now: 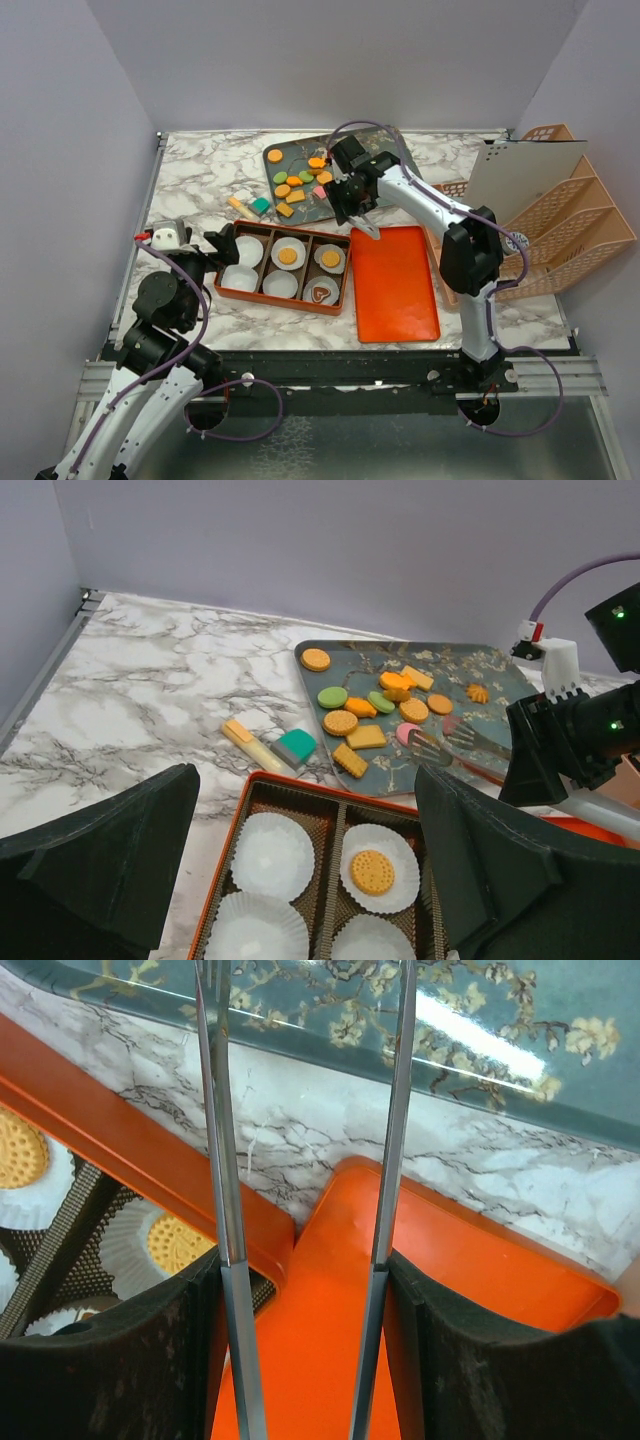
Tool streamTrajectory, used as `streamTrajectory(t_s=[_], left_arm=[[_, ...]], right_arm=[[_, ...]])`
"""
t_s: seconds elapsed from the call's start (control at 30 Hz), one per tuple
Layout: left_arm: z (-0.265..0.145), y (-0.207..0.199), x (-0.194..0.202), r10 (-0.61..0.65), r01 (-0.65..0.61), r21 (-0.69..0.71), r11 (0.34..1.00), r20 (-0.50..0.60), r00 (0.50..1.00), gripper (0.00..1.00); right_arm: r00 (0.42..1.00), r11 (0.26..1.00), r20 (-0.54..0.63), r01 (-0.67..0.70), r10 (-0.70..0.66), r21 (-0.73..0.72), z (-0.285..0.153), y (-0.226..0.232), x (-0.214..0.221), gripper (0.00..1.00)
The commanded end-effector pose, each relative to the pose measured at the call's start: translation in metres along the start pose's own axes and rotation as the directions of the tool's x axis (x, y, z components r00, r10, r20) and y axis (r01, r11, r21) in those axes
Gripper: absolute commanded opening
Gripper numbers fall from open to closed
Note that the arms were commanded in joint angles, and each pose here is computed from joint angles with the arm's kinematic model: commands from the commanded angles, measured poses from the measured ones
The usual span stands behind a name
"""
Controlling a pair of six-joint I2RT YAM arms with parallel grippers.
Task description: Pack the cookies
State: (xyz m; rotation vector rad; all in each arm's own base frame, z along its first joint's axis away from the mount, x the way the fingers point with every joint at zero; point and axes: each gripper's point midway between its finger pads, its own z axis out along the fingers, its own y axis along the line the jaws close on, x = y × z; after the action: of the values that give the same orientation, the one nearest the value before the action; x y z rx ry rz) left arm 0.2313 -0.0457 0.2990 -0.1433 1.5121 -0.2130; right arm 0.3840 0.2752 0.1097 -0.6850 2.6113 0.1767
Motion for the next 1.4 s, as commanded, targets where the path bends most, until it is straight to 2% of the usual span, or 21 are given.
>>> streamTrajectory(t_s=[0.0, 0.47, 0.63, 1.0, 1.37], left_arm=[[0.001, 0.002, -0.004, 0.005, -0.005, -0.005, 1.0, 0.024, 1.0, 0.99], [0.003, -0.003, -0.001, 0.013, -0.013, 0.015, 1.0, 0.017, 1.0, 0.99], [0.004, -0.005, -0.001, 0.016, -0.017, 0.028, 0.999, 0.015, 1.0, 0.99], [0.004, -0.006, -0.002, 0.015, -0.016, 0.035, 0.999, 0.019, 1.0, 0.99], [0.003, -0.005, -0.002, 0.015, -0.016, 0.031, 0.999, 0.02, 1.0, 0.99]], right_arm=[[0.999, 1.0, 0.036, -0.015, 0.016, -0.008, 0.009, 0.0, -0.018, 0.59], [1.0, 1.0, 0.013, -0.016, 0.016, -0.001, 0.043, -0.002, -0.028, 0.56], [1.0, 1.0, 0.003, -0.013, 0.013, -0.002, 0.047, -0.001, -0.03, 0.5], [0.999, 1.0, 0.036, -0.02, 0.021, -0.023, 0.011, 0.001, -0.029, 0.3], [0.997, 0.997, 0.079, -0.015, 0.021, -0.076, -0.024, 0.009, -0.026, 0.25]])
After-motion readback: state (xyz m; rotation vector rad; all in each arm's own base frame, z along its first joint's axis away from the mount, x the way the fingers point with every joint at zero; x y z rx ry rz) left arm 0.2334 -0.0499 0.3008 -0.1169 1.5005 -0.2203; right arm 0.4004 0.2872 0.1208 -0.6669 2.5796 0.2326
